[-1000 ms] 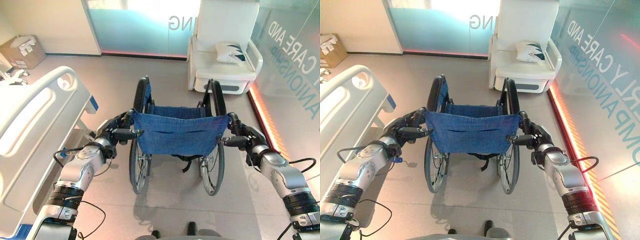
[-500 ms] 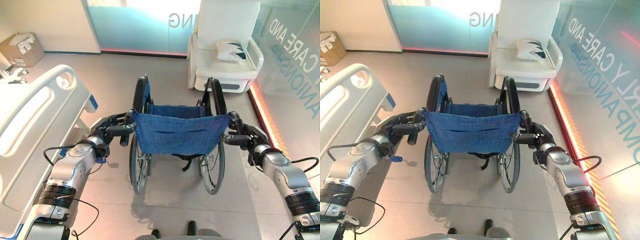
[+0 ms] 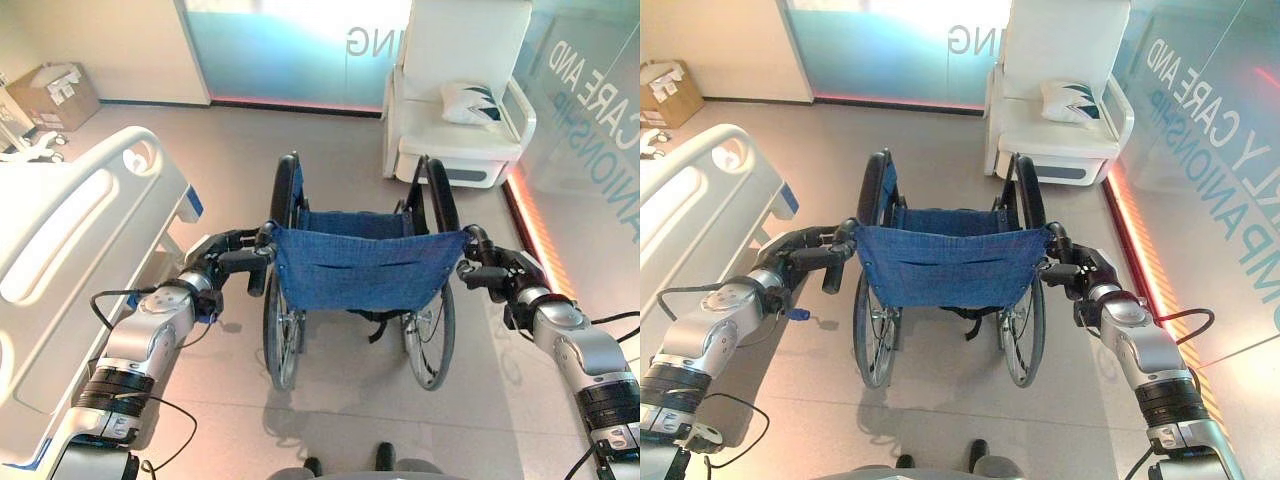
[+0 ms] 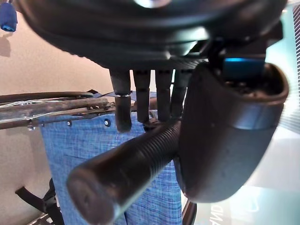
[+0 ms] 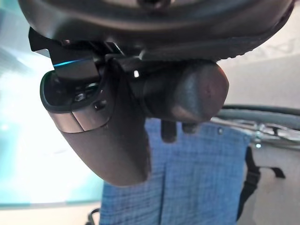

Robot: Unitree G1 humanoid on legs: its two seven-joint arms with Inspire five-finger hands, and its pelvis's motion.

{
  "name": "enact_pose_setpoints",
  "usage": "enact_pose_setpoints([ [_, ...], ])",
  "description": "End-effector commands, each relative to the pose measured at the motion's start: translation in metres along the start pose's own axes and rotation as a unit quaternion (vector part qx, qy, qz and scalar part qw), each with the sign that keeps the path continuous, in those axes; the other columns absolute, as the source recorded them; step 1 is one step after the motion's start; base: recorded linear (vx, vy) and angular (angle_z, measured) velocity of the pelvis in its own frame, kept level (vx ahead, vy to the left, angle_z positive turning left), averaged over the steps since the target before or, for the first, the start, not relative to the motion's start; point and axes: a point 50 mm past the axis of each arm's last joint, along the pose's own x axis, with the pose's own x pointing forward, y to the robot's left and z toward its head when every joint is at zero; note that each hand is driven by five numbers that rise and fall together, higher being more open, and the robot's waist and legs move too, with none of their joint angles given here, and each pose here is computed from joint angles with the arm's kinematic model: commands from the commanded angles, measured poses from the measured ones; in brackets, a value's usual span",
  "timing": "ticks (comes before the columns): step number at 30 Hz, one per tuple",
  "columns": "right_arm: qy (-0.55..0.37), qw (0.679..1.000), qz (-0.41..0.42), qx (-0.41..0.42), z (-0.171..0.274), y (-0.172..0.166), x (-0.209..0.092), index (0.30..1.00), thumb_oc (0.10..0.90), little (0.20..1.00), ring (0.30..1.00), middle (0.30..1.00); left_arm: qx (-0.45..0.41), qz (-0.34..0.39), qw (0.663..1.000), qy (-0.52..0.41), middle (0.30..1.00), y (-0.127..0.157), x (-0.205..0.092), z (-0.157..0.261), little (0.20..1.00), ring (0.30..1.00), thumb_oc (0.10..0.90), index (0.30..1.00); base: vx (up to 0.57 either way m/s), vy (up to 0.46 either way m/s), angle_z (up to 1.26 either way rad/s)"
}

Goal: Push the wheelchair next to the bed

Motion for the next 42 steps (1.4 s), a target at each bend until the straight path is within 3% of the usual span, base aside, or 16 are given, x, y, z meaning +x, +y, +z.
enact_pose_setpoints([
  [1,-0.124,0.980,0.157,0.006,0.052,0.057,-0.005,0.300,0.400,0.300,0.300,0.300,0.025,-0.200,0.978,-0.061,0.300,-0.065,0.001,0.037,0.300,0.300,0.400,0.300,0.00,0.000,0.00],
  [7,-0.124,0.979,0.162,-0.003,0.053,0.057,-0.005,0.300,0.400,0.300,0.300,0.300,0.014,-0.205,0.978,-0.032,0.300,-0.071,0.002,0.030,0.300,0.300,0.400,0.300,0.00,0.000,0.00],
  [17,-0.126,0.977,0.173,-0.014,0.054,0.065,-0.005,0.300,0.400,0.300,0.300,0.300,-0.141,-0.226,0.964,0.021,0.300,-0.098,-0.002,0.017,0.300,0.300,0.400,0.300,0.00,0.000,0.00],
  [25,-0.133,0.976,0.174,-0.006,0.060,0.068,-0.004,0.300,0.400,0.300,0.300,0.300,-0.131,-0.226,0.965,-0.021,0.300,-0.107,-0.004,0.023,0.300,0.300,0.400,0.300,0.00,0.000,0.00],
  [35,-0.130,0.977,0.170,0.009,0.057,0.076,0.000,0.300,0.400,0.300,0.300,0.300,-0.096,-0.151,0.981,-0.075,0.300,-0.103,0.005,0.027,0.300,0.300,0.400,0.300,0.01,0.009,0.00],
  [42,-0.123,0.978,0.165,0.011,0.051,0.079,0.003,0.300,0.400,0.300,0.300,0.300,-0.134,-0.131,0.980,-0.062,0.300,-0.107,0.011,0.018,0.300,0.300,0.400,0.300,0.05,0.046,-0.02],
])
